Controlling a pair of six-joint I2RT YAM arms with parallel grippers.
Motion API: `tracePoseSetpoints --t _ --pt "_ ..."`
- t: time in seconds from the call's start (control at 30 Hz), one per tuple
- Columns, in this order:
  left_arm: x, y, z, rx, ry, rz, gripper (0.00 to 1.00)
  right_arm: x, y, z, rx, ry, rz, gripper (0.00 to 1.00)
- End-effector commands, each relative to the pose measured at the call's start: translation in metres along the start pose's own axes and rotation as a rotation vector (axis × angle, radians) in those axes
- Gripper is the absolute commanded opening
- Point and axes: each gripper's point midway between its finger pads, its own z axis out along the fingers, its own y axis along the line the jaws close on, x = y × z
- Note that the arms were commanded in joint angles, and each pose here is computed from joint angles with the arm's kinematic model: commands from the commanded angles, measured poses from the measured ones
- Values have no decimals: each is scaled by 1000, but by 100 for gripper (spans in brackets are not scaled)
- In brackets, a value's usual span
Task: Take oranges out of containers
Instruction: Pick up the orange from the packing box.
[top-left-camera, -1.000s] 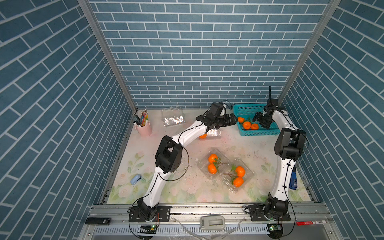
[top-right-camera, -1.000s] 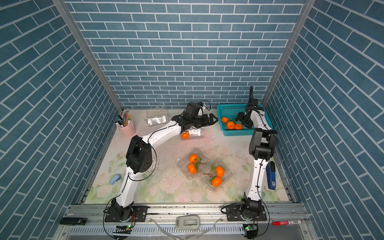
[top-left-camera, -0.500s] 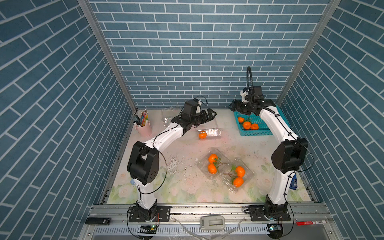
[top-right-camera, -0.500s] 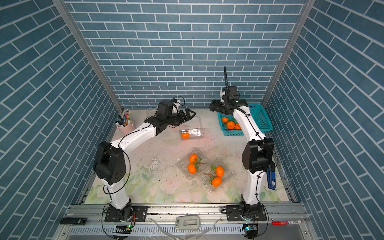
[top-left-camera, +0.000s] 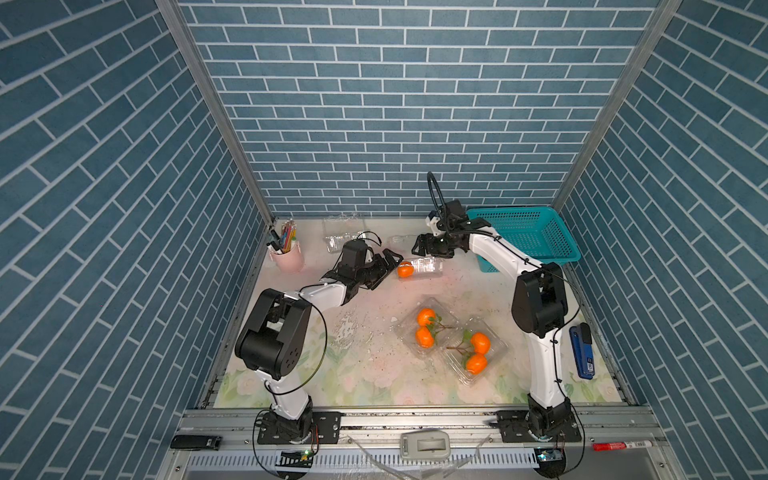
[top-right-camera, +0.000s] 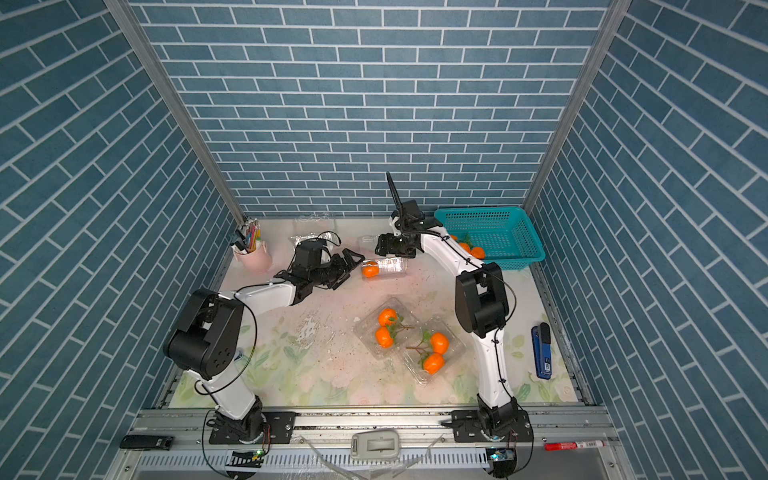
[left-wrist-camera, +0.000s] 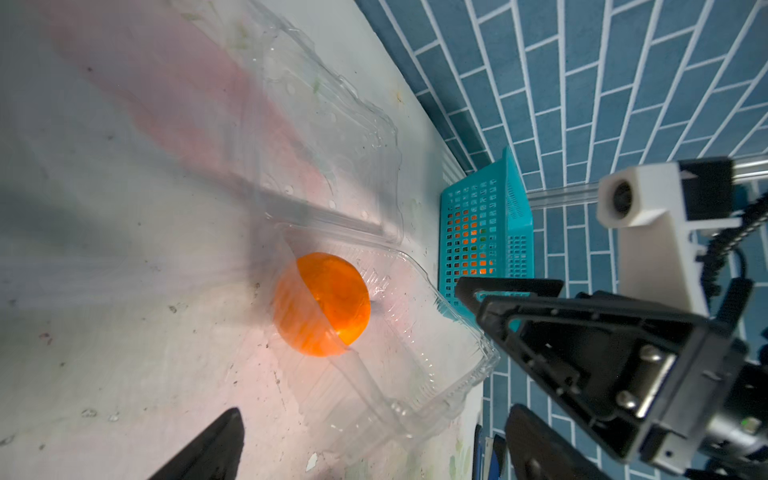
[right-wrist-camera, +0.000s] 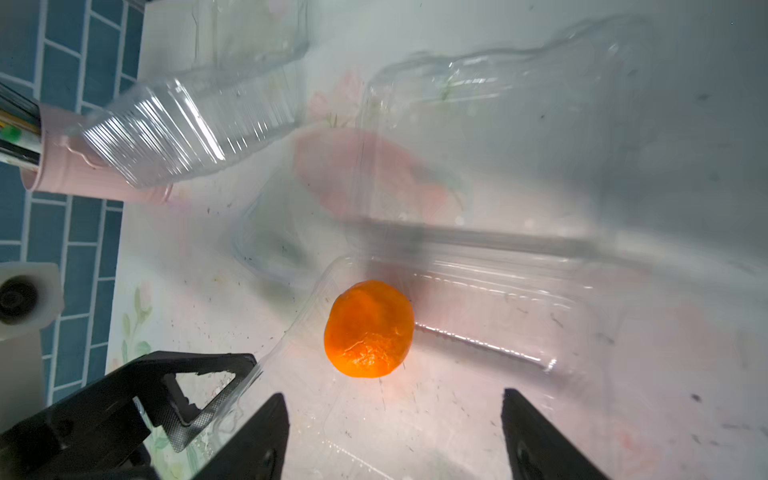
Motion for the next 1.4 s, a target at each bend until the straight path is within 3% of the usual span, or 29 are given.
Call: tracePoseSetpoints --t 0.0,0.47,0.77,0.9,1.1,1.37 --pt "-10 -16 -3 102 -37 -36 99 12 11 21 -28 47 -1 77" --pt "-3 4 2 88 -47 -88 99 52 11 76 -11 149 27 67" --pt "-2 1 2 89 -44 -80 99 55 1 93 20 150 47 61" --pt "-3 -1 0 87 -48 -75 99 47 5 84 20 120 39 53" --pt "-5 -14 -4 60 -52 -28 99 28 14 52 23 58 23 53" --pt "-14 -53 -26 -4 -88 166 99 -4 13 7 -1 -37 41 51"
